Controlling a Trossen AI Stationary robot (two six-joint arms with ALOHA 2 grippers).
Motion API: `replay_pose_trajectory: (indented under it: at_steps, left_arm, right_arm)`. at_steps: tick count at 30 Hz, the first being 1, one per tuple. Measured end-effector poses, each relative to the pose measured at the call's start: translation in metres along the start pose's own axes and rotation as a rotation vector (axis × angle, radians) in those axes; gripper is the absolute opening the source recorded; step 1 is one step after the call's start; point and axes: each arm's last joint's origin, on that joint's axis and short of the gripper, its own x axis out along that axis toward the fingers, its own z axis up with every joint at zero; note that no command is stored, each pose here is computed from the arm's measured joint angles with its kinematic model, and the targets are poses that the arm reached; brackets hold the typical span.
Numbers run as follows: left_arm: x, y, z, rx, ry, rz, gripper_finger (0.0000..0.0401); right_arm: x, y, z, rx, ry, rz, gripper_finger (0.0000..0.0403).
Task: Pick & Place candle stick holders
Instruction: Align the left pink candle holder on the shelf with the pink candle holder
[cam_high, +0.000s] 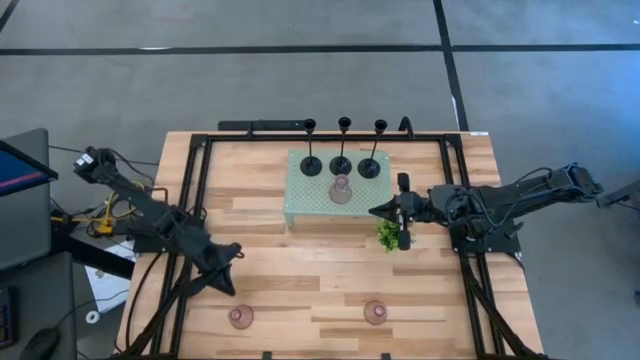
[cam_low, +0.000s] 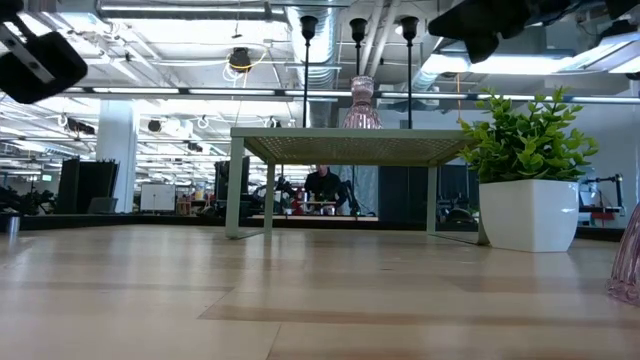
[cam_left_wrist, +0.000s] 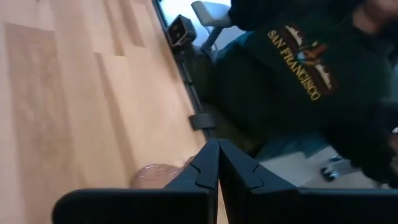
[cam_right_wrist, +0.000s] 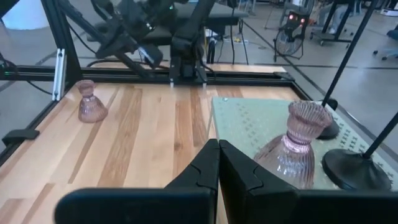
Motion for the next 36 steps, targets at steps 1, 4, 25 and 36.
replay_pose_trajectory:
  at_steps: [1,4,25,36]
  left_arm:
    - [0.002,-0.002,0.000,-0.017,-0.002,-0.011,0.0005]
    - [0.008,-0.004,-0.002,-0.047,0.021,-0.027,0.0004]
    - [0.071,0.007,-0.015,-0.494,0.233,-0.113,0.0004]
    - [0.070,0.002,-0.008,-0.429,0.175,-0.176,0.0004]
  right_arm:
    - [0.000,0.000,0.000,0.000,-0.002,0.000,0.0000]
    - [0.000,0.000,0.000,0.001,-0.004,0.000,0.0000]
    - [0.000,-0.001,0.000,-0.005,-0.004,-0.008,0.0000]
    - [0.002,-0.010,0.000,0.009,-0.001,-0.049,0.0000]
